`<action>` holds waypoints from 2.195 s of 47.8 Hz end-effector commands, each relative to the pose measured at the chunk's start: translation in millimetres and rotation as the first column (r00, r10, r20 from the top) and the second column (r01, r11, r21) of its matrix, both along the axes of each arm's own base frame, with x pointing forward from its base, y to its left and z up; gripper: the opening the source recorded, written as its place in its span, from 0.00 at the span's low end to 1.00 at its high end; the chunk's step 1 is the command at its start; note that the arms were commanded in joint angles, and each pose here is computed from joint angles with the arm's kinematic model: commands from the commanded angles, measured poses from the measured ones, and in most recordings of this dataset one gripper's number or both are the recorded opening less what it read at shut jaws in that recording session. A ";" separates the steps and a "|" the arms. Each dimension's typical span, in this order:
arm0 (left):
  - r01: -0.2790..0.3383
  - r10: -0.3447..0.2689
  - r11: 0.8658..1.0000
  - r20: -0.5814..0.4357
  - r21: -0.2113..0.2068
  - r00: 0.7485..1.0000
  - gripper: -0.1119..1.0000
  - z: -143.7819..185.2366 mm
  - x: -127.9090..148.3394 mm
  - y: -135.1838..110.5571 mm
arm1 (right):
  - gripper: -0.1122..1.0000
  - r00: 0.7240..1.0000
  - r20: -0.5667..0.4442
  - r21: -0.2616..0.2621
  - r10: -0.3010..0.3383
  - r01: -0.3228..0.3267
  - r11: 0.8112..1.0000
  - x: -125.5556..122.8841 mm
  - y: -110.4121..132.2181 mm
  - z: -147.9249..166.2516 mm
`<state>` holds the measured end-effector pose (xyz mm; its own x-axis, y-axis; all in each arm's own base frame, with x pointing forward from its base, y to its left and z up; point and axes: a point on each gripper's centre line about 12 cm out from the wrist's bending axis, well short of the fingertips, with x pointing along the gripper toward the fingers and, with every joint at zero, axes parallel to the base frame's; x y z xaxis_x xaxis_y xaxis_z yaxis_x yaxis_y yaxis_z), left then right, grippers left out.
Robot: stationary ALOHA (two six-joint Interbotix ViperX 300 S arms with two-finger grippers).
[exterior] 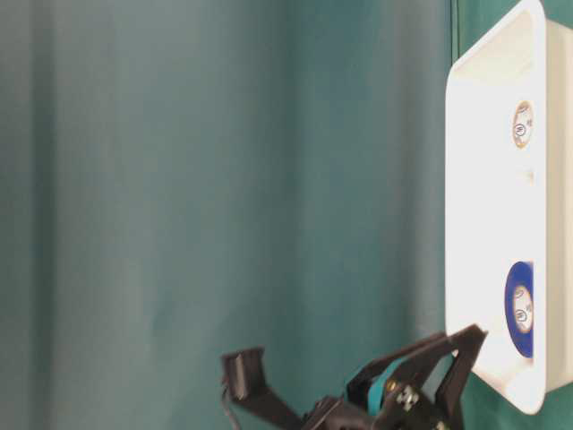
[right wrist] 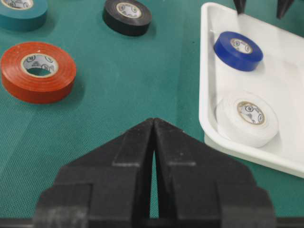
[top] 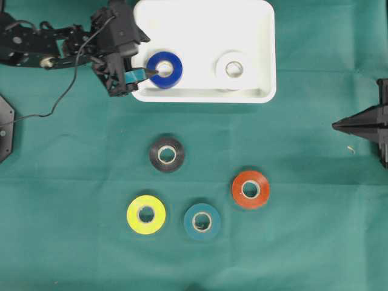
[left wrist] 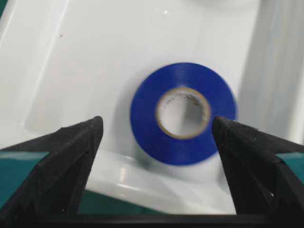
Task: Put the tape into the white case with the left arm.
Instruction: 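Open the left gripper to drop the blue tape in the tray, then retract the left gripper to the left side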
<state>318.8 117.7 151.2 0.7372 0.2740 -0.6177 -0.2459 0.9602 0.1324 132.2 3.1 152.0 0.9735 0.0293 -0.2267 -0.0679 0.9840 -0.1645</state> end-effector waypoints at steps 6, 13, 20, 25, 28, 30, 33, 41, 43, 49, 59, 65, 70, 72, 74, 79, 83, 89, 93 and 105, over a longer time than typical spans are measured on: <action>0.073 -0.076 0.997 0.096 0.033 0.993 0.96 32.2 -5.9 -28.7 | 0.02 1.000 -0.015 -0.007 0.005 -0.005 1.000 -1.6 0.4 -6.2; 0.130 -0.135 0.990 0.140 0.048 0.981 0.96 46.5 -15.1 -50.6 | 0.02 1.000 -0.016 -0.007 0.007 -0.007 1.000 -1.6 0.6 -6.4; 0.175 -0.183 0.983 0.179 0.060 0.967 0.96 56.7 -27.8 -68.2 | 0.02 1.000 -0.015 -0.007 0.005 -0.005 1.000 -1.6 0.4 -6.2; 0.198 -0.208 0.978 0.206 0.069 0.956 0.96 61.7 -37.1 -77.3 | 0.02 1.000 -0.016 -0.007 0.005 -0.005 1.000 -1.6 0.4 -6.4; 0.206 -0.218 0.976 0.224 0.074 0.950 0.96 64.4 -42.3 -81.0 | 0.02 1.000 -0.015 -0.007 0.007 -0.007 1.000 -1.6 0.6 -6.2; 0.213 -0.226 0.974 0.237 0.080 0.945 0.96 66.3 -46.0 -83.6 | 0.02 1.000 -0.015 -0.007 0.005 -0.005 1.000 -1.6 0.4 -6.2; 0.221 -0.237 0.971 0.264 0.089 0.935 0.96 68.4 -53.0 -87.7 | 0.02 1.000 -0.016 -0.007 0.005 -0.005 1.000 -1.6 0.4 -6.4; 0.242 -0.269 0.963 0.347 0.120 0.898 0.96 73.0 -71.0 -97.9 | 0.02 1.000 -0.016 -0.007 0.007 -0.007 1.000 -1.6 0.6 -6.4; 0.245 -0.275 0.961 0.365 0.127 0.889 0.96 73.6 -75.9 -99.7 | 0.02 1.000 -0.016 -0.007 0.006 -0.006 1.000 -1.7 0.5 -6.3; 0.263 -0.298 0.955 0.401 0.140 0.866 0.96 73.3 -91.6 -106.4 | 0.02 1.000 -0.016 -0.007 0.007 -0.007 1.000 -1.6 0.6 -6.4; 0.262 -0.266 0.962 0.472 0.076 0.841 0.96 75.5 -110.7 -112.0 | 0.02 1.000 -0.016 -0.007 0.007 -0.007 1.000 -1.6 0.6 -6.4; 0.263 -0.254 0.963 0.499 0.053 0.828 0.95 73.9 -121.1 -113.8 | 0.02 1.000 -0.016 -0.007 0.005 -0.005 1.000 -1.6 0.4 -6.4; 0.270 -0.260 0.961 0.510 0.055 0.820 0.95 71.6 -127.4 -115.3 | 0.02 1.000 -0.018 -0.007 0.005 -0.005 1.000 -1.6 0.3 -6.5; 0.270 -0.260 0.961 0.514 0.057 0.818 0.95 71.6 -129.1 -115.3 | 0.02 1.000 -0.016 -0.007 0.005 -0.005 1.000 -1.6 0.4 -6.4; 0.271 -0.261 0.961 0.517 0.058 0.815 0.95 71.6 -130.6 -115.6 | 0.02 1.000 -0.018 -0.007 0.006 -0.006 1.000 -1.6 0.5 -6.5; 0.273 -0.263 0.960 0.527 0.061 0.808 0.95 73.2 -132.4 -116.2 | 0.02 1.000 -0.016 -0.007 0.005 -0.005 1.000 -1.6 0.4 -6.4; 0.274 -0.265 0.960 0.529 0.062 0.807 0.95 73.8 -132.2 -116.5 | 0.02 1.000 -0.013 -0.007 0.007 -0.007 1.000 -1.4 0.6 -5.6; 0.277 -0.267 0.959 0.518 0.060 0.812 0.95 71.8 -130.7 -116.8 | 0.02 1.000 -0.016 -0.006 0.006 -0.006 1.000 -1.4 0.5 -5.9; 0.277 -0.266 0.959 0.510 0.055 0.818 0.95 70.1 -129.3 -116.8 | 0.02 1.000 -0.015 -0.007 0.005 -0.005 1.000 -1.4 0.4 -5.8; 0.279 -0.266 0.959 0.483 0.047 0.834 0.95 67.8 -120.8 -116.8 | 0.02 1.000 -0.015 -0.007 0.007 -0.007 1.000 -1.4 0.6 -5.8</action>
